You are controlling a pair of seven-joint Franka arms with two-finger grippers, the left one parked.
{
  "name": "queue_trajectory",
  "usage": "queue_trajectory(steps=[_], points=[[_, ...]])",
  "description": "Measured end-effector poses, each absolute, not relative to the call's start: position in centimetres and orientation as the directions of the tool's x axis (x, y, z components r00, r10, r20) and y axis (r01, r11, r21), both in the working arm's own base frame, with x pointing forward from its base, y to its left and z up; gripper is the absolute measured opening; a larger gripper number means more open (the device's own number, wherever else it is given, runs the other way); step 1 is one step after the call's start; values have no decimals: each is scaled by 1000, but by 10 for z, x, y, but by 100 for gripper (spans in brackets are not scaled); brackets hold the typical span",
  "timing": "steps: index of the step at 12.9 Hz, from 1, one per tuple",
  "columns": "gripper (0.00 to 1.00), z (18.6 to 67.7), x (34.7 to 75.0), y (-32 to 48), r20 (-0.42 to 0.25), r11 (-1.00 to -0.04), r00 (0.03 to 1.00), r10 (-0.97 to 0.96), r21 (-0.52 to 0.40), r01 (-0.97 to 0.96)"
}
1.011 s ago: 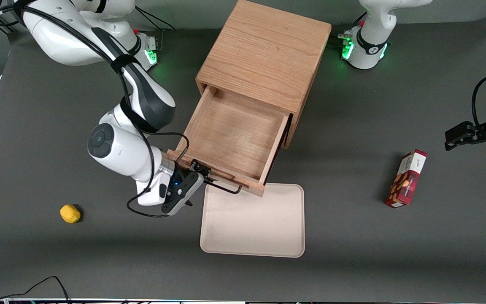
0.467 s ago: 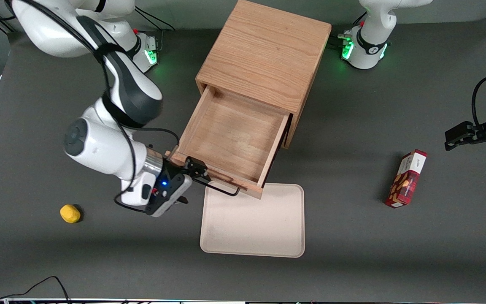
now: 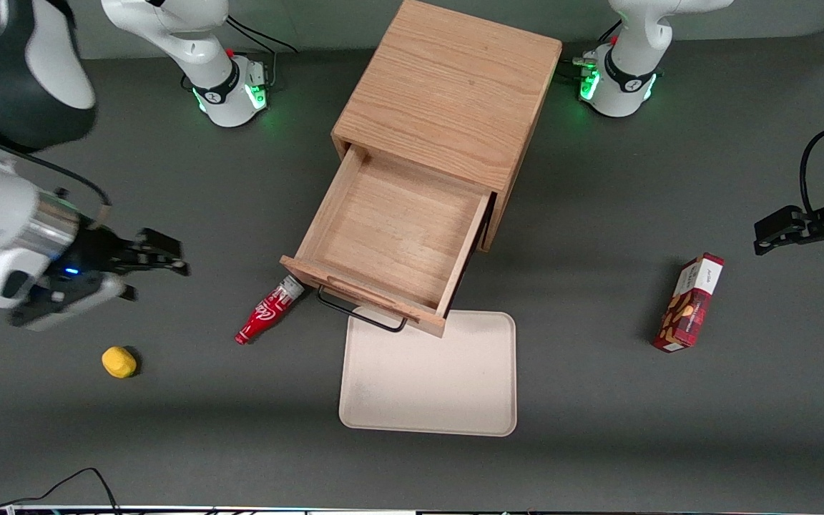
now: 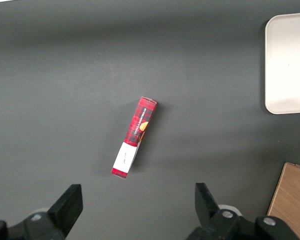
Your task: Open upper drawer
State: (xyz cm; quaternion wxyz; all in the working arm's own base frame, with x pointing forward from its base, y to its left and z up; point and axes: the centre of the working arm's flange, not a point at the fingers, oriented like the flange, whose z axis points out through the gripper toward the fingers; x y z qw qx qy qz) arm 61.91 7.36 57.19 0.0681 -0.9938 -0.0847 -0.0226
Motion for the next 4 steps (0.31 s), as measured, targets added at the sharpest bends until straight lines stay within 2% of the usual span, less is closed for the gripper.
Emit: queue_trajectory(steps=[2,4], points=[[100,585,586,47,5,-997,1000,-16,-79,-16],[100,606,557,32,9,-995,995,-101,-18,-101]])
